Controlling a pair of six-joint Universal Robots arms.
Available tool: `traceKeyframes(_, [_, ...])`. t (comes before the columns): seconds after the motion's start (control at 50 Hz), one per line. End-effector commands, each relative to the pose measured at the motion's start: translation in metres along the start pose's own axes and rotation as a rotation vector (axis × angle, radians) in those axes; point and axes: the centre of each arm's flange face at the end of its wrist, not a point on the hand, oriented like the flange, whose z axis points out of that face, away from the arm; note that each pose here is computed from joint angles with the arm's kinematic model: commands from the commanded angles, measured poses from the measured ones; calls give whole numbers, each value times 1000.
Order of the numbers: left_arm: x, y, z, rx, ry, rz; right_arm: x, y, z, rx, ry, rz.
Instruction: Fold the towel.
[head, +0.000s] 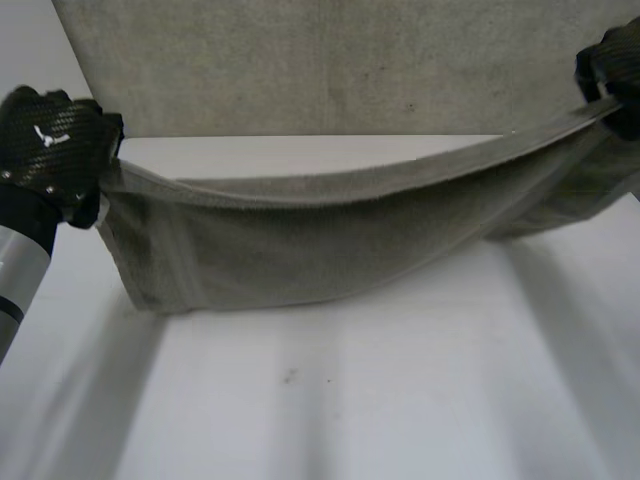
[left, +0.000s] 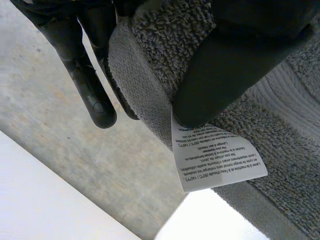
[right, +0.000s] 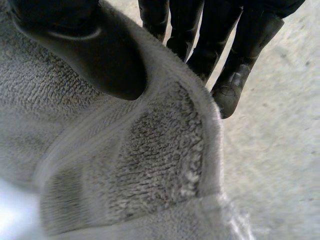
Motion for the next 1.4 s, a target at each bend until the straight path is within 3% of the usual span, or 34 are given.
traceKeyframes(0.02, [-3,-5,-1,1,-2,-13,9,-24,-18,5,8,-51])
traceKeyframes(0.14, [7,14,4,-63,36,-23,-3,-15,-17,-57,-58,-78])
traceKeyframes(0.26, [29,58,41,-166,135,-53,-36,18,28,-134,-172,-106])
traceKeyframes(0.36, [30,69,76,-170,128,-52,-49,28,60,-163,-155,-131])
traceKeyframes(0.46, [22,68,116,-116,82,-53,-51,19,91,-98,-96,-160])
traceKeyframes(0.54, [9,52,141,-36,31,-84,-30,-9,119,83,55,-200])
traceKeyframes(0.66, [-32,-5,175,181,-87,-230,6,-69,123,388,290,-185])
traceKeyframes(0.8, [-54,-31,181,273,-146,-408,16,-89,112,462,314,-127])
traceKeyframes(0.92, [-41,-9,177,199,-120,-431,-5,-53,112,306,180,-83])
traceKeyframes(1.0, [-21,33,166,67,-82,-437,-27,-30,111,229,69,-63])
traceKeyframes(1.1, [2,74,149,-38,-52,-448,-76,34,105,78,-148,-8])
traceKeyframes(1.26, [40,128,119,-124,46,-458,-124,102,90,-47,-254,-64])
traceKeyframes(1.4, [45,149,95,-221,73,-464,-121,123,74,-119,-263,-96])
